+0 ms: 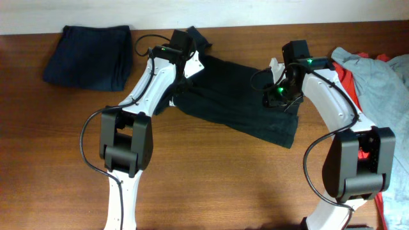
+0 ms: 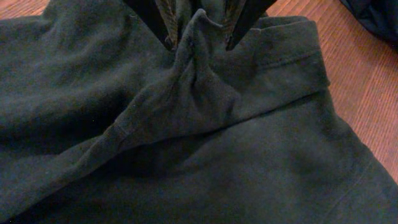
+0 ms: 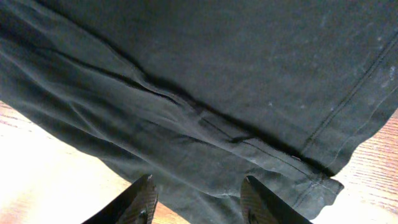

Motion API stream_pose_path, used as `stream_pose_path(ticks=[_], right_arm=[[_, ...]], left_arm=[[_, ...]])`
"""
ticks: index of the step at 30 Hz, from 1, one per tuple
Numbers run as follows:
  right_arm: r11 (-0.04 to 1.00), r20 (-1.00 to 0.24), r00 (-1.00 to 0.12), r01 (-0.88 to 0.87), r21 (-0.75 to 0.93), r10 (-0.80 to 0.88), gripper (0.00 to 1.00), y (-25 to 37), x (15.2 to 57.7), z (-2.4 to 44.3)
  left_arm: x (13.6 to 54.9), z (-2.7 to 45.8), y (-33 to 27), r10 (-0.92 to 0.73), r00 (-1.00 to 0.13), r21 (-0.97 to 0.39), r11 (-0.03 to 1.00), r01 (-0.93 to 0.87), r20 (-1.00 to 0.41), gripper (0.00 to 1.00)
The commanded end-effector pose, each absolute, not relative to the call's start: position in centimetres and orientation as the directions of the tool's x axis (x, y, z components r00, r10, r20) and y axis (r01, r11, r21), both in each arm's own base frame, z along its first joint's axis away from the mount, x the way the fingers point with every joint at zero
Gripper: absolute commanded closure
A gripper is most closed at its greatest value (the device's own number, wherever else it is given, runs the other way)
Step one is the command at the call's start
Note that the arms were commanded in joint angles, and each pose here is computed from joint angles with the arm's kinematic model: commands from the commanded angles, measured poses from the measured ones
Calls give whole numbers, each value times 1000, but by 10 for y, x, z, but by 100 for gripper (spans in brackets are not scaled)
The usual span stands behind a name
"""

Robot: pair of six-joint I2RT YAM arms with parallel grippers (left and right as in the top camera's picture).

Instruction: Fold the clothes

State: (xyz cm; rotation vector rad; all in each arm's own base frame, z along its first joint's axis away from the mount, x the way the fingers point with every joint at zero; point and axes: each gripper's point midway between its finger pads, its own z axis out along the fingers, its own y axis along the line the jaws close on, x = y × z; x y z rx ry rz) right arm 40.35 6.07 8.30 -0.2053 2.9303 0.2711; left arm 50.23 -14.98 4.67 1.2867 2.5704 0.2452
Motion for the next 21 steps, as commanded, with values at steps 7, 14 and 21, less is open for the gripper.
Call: stream_pose_path(ticks=[7, 14, 21], right_arm=[[975, -208, -971, -154, 158, -120, 50, 61, 405, 87], [975, -203, -972, -153, 158, -120, 51, 61, 404, 87], [975, -203, -972, -153, 158, -120, 51, 61, 404, 87]], left_arm=[[506, 47, -149, 807, -572, 271, 589, 761, -150, 67], [504, 35, -148, 807, -575, 260, 588, 766, -131, 72], [508, 37, -149, 807, -573, 267, 589, 762, -143, 95]])
